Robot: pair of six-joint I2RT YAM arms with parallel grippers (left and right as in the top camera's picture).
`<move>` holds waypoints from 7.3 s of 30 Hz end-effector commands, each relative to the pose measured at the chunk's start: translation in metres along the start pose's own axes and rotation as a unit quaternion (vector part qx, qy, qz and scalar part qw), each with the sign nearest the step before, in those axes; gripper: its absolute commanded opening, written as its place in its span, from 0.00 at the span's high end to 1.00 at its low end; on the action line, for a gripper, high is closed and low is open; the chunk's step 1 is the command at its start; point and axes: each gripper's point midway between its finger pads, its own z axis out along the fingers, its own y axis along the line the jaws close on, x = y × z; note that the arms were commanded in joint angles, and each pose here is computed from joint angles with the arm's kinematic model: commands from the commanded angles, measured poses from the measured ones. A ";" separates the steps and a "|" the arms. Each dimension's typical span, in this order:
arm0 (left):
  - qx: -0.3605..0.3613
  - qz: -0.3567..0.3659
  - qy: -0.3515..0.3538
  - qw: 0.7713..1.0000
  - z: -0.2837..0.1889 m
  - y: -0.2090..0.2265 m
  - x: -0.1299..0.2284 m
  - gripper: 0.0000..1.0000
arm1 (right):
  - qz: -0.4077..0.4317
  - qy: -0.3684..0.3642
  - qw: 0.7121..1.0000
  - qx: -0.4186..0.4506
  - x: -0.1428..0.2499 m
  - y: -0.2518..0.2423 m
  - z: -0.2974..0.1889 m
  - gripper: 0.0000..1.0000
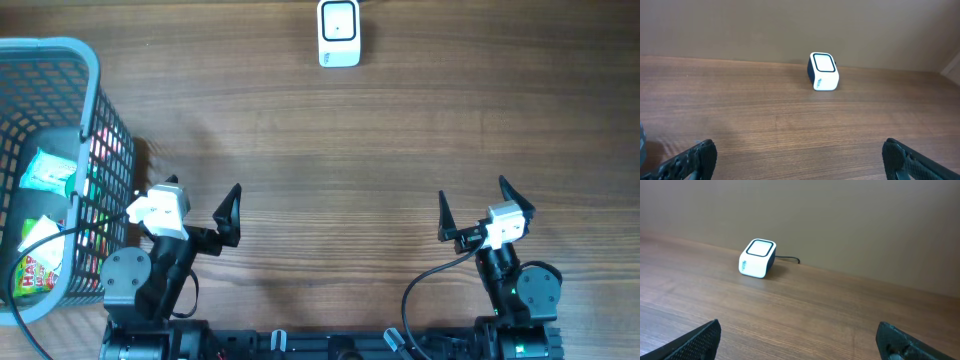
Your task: Scan the item barcode
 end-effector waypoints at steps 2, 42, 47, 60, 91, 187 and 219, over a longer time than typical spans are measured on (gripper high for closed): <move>-0.008 0.009 0.003 1.000 0.001 0.003 0.003 0.00 | -0.007 -0.002 1.000 0.008 -0.001 -0.003 0.000 0.00; 0.002 0.025 -0.069 0.997 -0.020 -0.013 -0.071 0.00 | -0.007 -0.002 1.000 0.008 -0.001 -0.003 0.000 0.00; 0.001 0.024 -0.064 0.998 -0.026 -0.018 -0.096 0.00 | -0.007 -0.002 1.000 0.008 -0.001 -0.003 0.000 0.00; -0.113 0.001 0.025 0.993 -0.018 0.010 -0.165 0.00 | -0.007 -0.002 1.000 0.008 -0.001 -0.003 0.000 0.00; -0.499 -0.416 0.059 0.758 -0.065 0.230 -0.124 0.00 | -0.007 -0.002 1.000 0.008 -0.001 -0.003 0.000 0.00; 0.206 0.355 0.576 0.706 0.175 -0.233 0.127 0.43 | -0.007 -0.002 1.000 0.008 -0.001 -0.003 0.000 0.00; 0.227 0.716 0.410 0.518 0.211 -0.182 0.098 0.00 | -0.007 -0.002 1.000 0.008 -0.001 -0.003 0.000 0.00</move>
